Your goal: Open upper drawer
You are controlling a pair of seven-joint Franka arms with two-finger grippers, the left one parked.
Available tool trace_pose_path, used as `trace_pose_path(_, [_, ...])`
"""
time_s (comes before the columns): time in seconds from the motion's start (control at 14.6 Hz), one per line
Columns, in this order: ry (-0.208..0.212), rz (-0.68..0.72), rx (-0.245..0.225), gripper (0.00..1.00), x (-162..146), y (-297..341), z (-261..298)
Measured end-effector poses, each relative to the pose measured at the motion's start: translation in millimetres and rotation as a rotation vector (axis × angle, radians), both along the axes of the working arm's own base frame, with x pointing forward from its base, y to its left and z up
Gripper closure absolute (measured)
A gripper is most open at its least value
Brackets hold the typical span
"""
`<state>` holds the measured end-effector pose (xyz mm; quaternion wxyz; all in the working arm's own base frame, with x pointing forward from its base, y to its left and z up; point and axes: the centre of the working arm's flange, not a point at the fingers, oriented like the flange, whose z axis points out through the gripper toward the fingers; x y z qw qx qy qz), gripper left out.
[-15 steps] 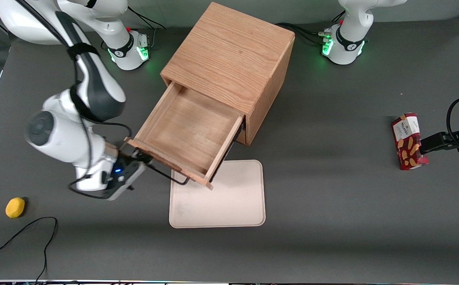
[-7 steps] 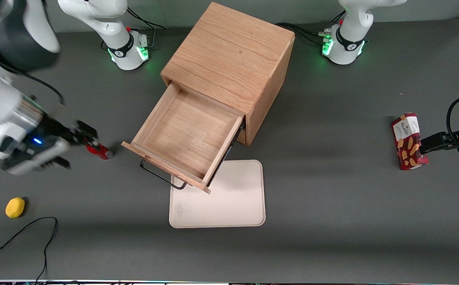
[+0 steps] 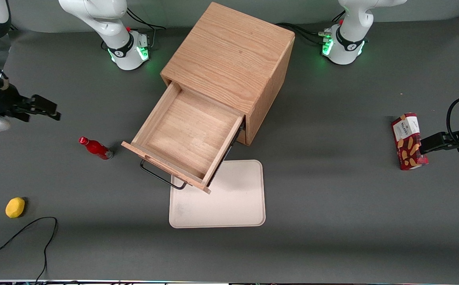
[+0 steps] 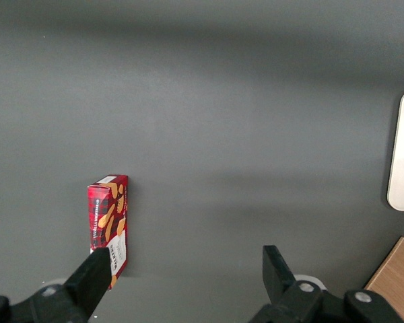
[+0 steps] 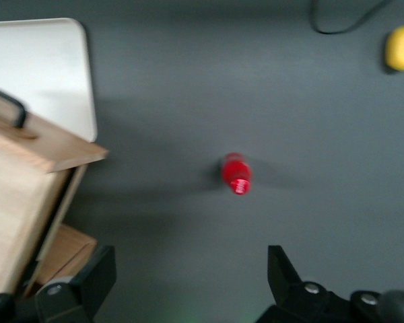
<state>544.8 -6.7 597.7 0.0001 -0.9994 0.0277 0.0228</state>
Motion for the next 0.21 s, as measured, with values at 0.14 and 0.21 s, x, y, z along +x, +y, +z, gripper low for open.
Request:
trace_pose_path(0.14, [0.002,-0.018,-0.023,0.00,0.7,-4.6,-1.1])
trace_pose_path(0.21, [0.001,-0.020,-0.026,0.00,1.6,-4.5,-1.0])
